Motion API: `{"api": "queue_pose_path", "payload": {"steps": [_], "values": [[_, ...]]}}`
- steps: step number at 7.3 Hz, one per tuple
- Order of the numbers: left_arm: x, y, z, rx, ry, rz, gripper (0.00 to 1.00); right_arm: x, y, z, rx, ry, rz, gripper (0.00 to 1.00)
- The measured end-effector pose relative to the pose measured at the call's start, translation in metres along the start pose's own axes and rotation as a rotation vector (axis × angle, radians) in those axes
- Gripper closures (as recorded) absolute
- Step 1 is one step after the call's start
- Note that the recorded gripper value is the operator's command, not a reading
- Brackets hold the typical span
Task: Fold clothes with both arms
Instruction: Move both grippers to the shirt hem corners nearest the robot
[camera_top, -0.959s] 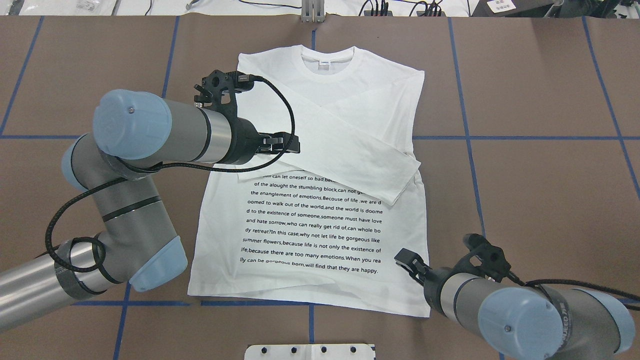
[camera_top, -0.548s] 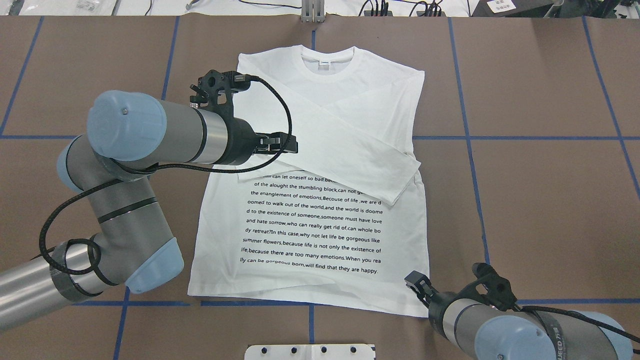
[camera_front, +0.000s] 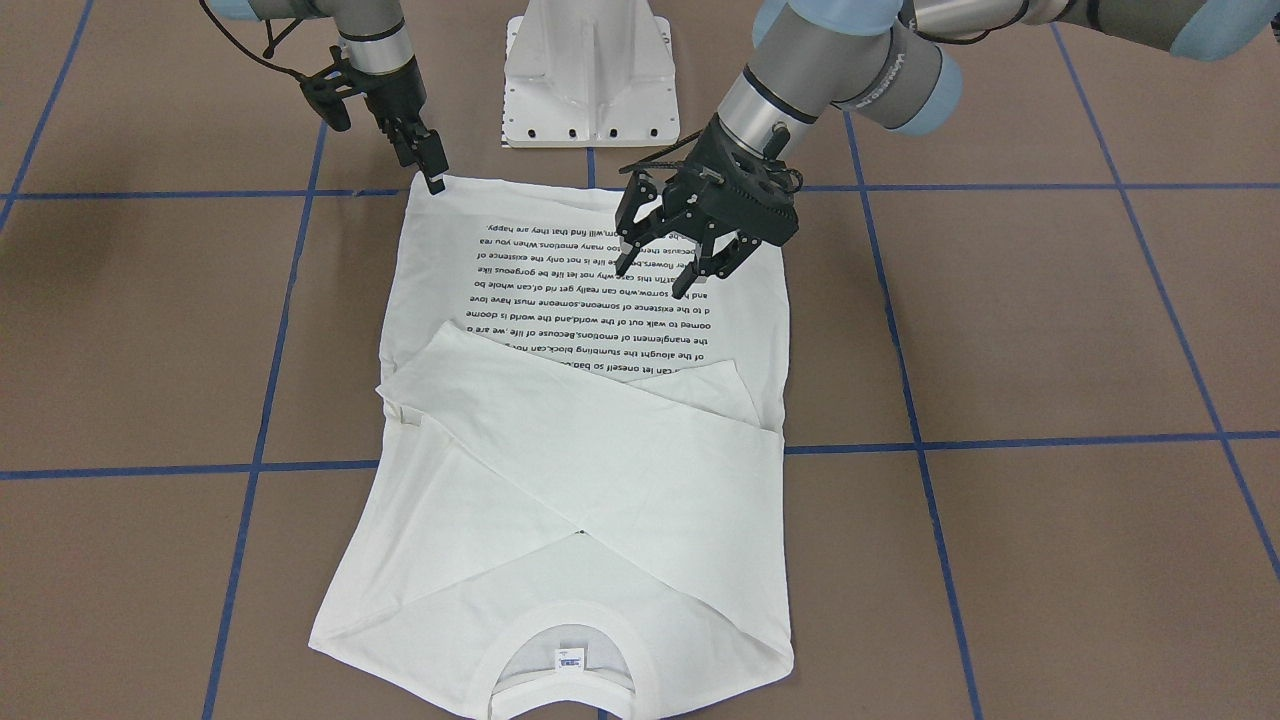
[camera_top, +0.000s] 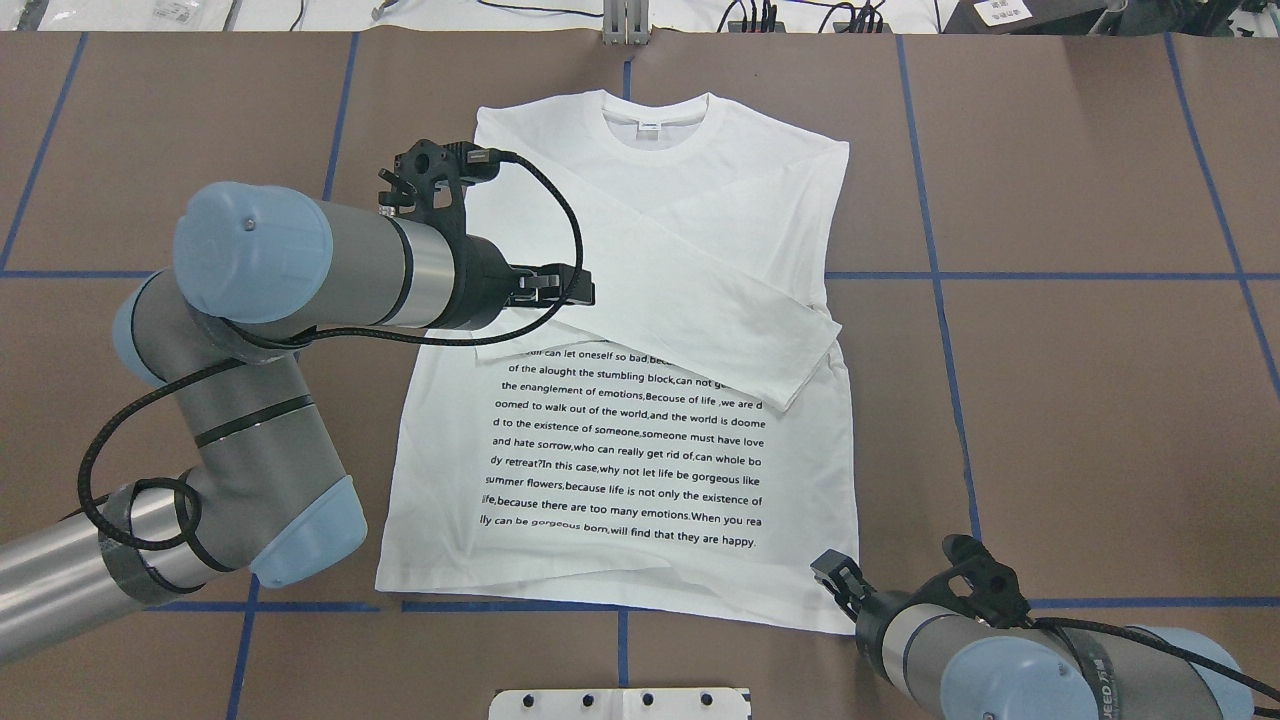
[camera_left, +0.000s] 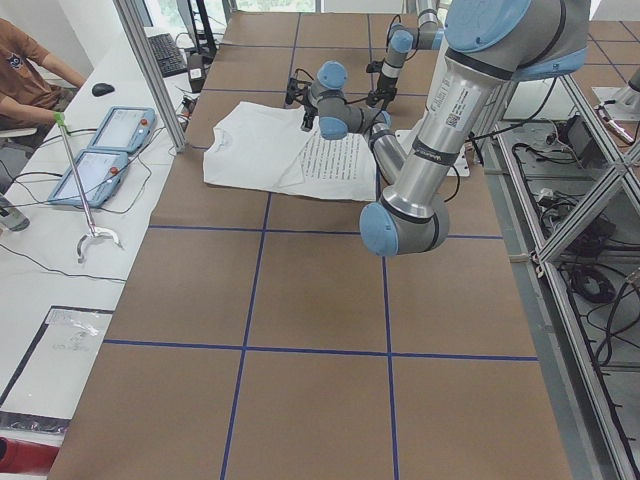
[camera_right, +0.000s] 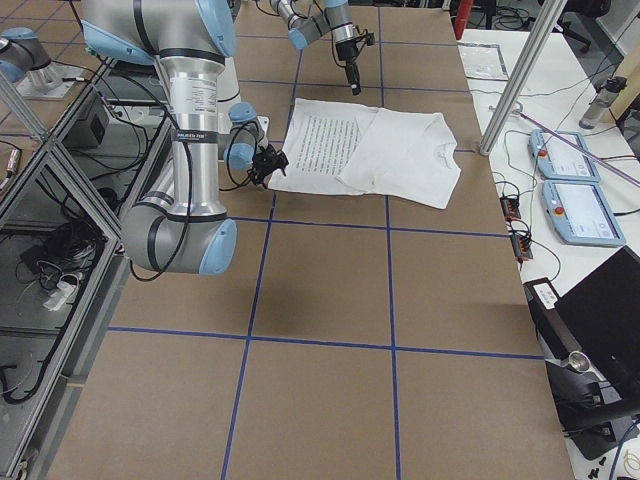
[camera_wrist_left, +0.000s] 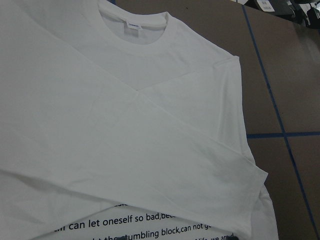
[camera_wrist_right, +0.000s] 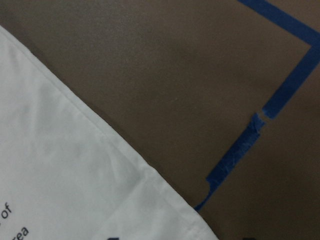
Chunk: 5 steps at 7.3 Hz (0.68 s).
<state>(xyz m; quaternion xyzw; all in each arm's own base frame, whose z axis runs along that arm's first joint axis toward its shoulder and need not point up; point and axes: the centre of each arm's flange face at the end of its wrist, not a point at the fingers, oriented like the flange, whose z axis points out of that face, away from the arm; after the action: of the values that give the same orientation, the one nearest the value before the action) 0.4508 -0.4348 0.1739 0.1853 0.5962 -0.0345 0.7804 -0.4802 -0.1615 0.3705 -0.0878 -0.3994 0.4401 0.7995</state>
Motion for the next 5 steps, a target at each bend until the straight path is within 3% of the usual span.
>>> {"api": "queue_pose_path", "payload": {"steps": [1, 2, 3, 5], "values": [[-0.0012, 0.0000, 0.0001, 0.000, -0.002, -0.001, 0.28, 0.0027, 0.0029, 0.0007, -0.004, 0.005, -0.005, 0.49], [-0.0024, 0.0003, 0.0003, 0.000, -0.004, -0.001, 0.28, 0.0046, 0.0047, 0.0015, -0.005, 0.009, -0.009, 0.82], [-0.0032, 0.0004, 0.0004, 0.000, -0.005, -0.001, 0.27, 0.0055, 0.0053, 0.0018, -0.005, 0.010, -0.010, 1.00], [-0.0038, 0.0002, -0.0001, 0.002, -0.005, -0.001, 0.28, 0.0063, 0.0048, 0.0023, -0.003, 0.012, -0.011, 1.00]]}}
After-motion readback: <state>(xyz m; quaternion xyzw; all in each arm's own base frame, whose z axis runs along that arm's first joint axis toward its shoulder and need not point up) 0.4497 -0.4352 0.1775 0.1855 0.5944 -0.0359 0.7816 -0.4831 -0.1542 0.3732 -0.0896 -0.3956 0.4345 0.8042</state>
